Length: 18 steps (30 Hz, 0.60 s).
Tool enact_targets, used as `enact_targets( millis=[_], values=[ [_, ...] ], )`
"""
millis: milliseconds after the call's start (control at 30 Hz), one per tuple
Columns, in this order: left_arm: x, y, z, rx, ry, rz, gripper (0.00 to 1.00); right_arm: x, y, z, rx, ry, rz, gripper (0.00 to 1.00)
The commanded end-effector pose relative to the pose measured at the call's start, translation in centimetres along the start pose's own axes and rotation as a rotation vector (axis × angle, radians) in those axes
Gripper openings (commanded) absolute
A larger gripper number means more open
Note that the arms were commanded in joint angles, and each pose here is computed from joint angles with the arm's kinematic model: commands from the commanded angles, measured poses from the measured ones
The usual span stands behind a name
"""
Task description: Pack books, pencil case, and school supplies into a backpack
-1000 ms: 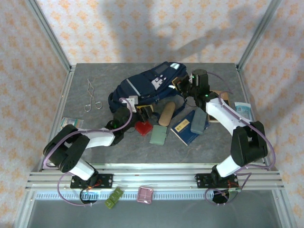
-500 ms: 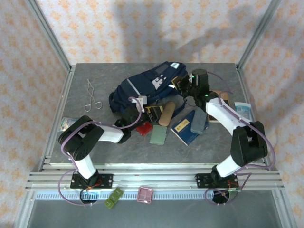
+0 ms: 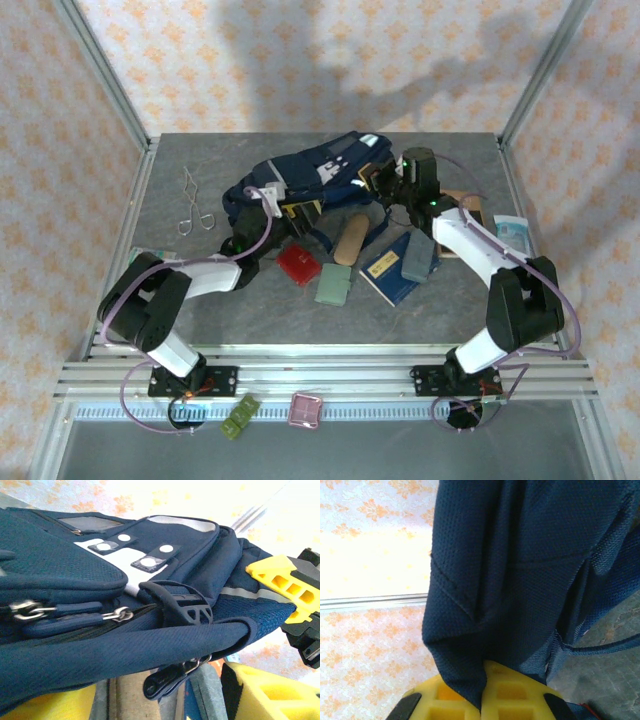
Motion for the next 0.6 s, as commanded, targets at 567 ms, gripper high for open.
enact_targets(
  millis=[567],
  values=[
    [1.8, -2.2, -3.4, 0.196, 0.019, 0.123, 0.4, -0.2, 2.3, 7.7, -0.226, -0.016, 0.011, 0.0]
  ],
)
Point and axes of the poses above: each hand's point on the last joint's axis, 136 mm out from that joint toward the fingers, its own y axis back along the fingers, its own z axis along the line the jaws close on, x = y × z, the point moved 1 cm from there along y, back along the fingers, and after that the axes turned 13 degrees about y, right-handed, at the moved point
